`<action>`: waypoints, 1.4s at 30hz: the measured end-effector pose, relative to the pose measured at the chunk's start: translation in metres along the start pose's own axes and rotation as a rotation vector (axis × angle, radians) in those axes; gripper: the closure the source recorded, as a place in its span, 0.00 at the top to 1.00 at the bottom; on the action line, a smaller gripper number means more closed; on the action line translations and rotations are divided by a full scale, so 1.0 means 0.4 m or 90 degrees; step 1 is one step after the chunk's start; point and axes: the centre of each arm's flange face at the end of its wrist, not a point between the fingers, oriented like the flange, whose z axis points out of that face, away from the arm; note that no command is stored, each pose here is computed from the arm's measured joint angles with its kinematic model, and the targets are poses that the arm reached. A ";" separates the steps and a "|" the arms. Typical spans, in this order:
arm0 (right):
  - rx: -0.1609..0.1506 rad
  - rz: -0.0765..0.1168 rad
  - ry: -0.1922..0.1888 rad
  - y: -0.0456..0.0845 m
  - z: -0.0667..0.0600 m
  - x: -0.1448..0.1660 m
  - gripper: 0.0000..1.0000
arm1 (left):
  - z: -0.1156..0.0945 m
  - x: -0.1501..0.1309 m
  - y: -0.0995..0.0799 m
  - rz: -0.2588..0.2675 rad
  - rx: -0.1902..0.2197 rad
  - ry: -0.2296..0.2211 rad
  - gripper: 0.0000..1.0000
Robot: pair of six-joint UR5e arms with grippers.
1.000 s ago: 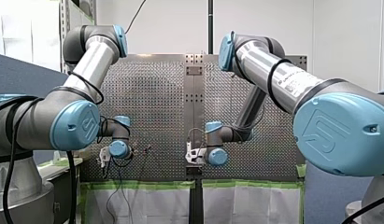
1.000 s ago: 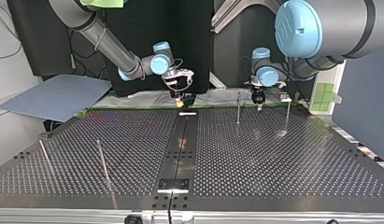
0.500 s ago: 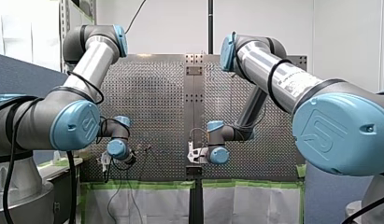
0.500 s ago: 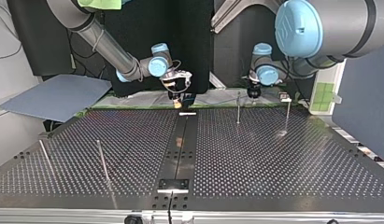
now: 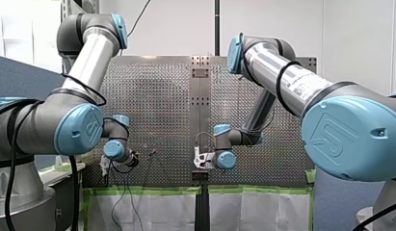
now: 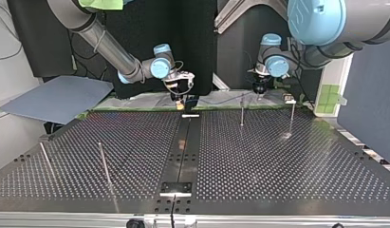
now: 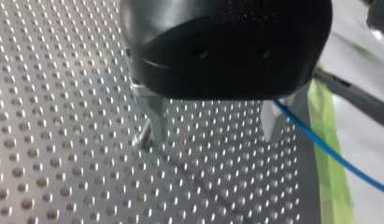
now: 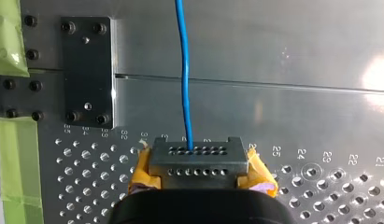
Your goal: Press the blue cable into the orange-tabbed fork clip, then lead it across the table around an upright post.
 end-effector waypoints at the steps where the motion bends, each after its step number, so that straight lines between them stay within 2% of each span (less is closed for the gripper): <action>1: 0.000 0.000 0.000 0.001 0.000 0.000 0.00 | -0.014 0.000 -0.006 0.001 0.005 0.005 0.99; 4: -0.001 0.002 0.002 0.002 0.002 0.002 0.00 | -0.045 -0.001 -0.028 0.008 0.022 0.011 0.99; 9: -0.002 0.003 0.003 0.004 0.004 0.004 0.00 | -0.093 -0.001 -0.070 0.014 0.036 0.005 0.99; 13: -0.003 0.003 0.004 0.005 0.004 0.004 0.00 | -0.119 0.006 -0.092 0.019 0.031 0.002 0.99; 17: -0.001 0.004 0.002 0.002 0.003 0.003 0.00 | -0.137 0.007 -0.088 0.017 0.015 -0.008 0.99; 19: 0.000 0.004 0.001 0.000 0.002 0.002 0.00 | -0.151 0.004 -0.091 0.010 0.017 -0.015 0.99; 23: 0.001 0.004 0.000 -0.005 0.001 0.002 0.00 | -0.180 -0.006 -0.108 -0.008 0.042 -0.031 0.99; 28: 0.001 0.004 -0.001 -0.005 0.000 0.002 0.00 | -0.193 -0.044 -0.139 -0.020 0.087 -0.071 0.99; 31: 0.002 0.003 -0.001 -0.007 0.000 0.002 0.00 | -0.193 -0.054 -0.147 -0.025 0.096 -0.086 0.99; 36: 0.001 0.004 -0.001 -0.005 0.000 0.001 0.00 | -0.206 -0.042 -0.148 -0.031 0.089 -0.091 0.99; 42: 0.002 0.003 -0.002 -0.006 0.000 0.000 0.00 | -0.210 -0.033 -0.138 -0.022 0.061 -0.100 0.99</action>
